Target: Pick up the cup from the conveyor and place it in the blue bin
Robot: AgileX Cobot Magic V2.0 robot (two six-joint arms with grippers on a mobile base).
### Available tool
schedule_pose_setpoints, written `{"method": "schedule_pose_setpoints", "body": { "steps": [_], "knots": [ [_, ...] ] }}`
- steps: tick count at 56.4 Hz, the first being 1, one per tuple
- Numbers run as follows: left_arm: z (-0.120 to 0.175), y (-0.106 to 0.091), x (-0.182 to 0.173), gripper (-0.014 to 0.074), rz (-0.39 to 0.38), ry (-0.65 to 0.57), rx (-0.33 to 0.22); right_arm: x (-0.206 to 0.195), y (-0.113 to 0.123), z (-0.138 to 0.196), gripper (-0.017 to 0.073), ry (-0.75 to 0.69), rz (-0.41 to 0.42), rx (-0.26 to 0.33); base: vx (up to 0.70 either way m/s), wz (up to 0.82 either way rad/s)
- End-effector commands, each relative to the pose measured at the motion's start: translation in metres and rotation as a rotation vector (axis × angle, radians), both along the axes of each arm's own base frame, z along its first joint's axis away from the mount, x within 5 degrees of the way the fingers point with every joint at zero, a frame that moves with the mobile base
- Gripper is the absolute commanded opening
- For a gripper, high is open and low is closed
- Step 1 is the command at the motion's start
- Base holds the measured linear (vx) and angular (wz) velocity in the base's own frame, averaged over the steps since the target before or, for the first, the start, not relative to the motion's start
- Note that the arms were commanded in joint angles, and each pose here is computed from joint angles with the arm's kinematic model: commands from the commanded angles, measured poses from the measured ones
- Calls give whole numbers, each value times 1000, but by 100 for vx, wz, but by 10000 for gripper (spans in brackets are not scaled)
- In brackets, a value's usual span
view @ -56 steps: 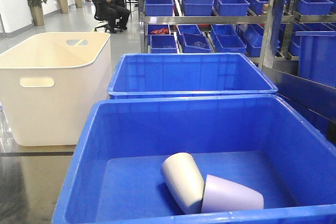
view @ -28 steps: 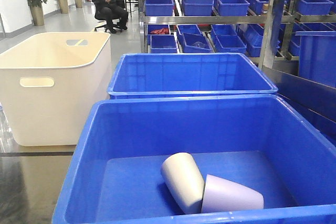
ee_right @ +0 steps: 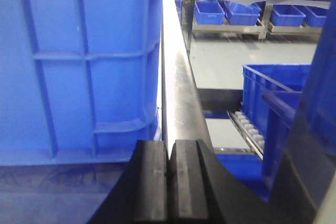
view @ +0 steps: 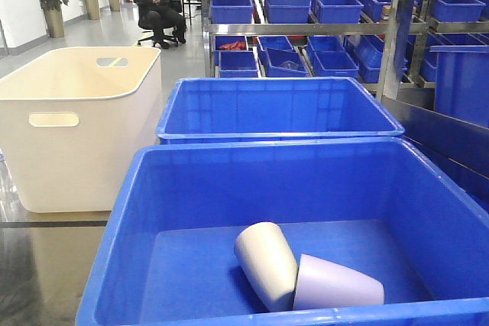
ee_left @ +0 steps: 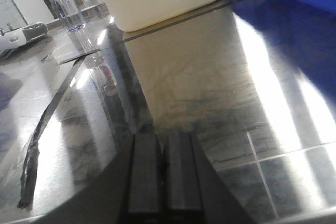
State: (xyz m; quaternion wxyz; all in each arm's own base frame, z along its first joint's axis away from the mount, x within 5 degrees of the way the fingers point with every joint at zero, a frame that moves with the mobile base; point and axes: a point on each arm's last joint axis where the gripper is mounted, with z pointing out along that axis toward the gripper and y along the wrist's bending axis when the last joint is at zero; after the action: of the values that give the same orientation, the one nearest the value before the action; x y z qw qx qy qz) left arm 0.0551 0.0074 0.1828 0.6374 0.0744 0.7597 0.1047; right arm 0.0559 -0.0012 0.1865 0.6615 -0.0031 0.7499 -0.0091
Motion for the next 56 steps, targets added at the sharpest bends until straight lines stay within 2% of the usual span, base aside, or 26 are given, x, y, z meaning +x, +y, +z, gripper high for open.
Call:
{"method": "schedule_pose_setpoints", "body": {
  "steps": [1, 56],
  "knots": [
    [6, -3, 2, 135, -33, -67, 1, 1, 0, 5, -13, -95, 4, -13, 0, 0],
    [6, -3, 2, 135, -33, -67, 1, 1, 0, 1, -12, -67, 2, -14, 0, 0]
  ]
}}
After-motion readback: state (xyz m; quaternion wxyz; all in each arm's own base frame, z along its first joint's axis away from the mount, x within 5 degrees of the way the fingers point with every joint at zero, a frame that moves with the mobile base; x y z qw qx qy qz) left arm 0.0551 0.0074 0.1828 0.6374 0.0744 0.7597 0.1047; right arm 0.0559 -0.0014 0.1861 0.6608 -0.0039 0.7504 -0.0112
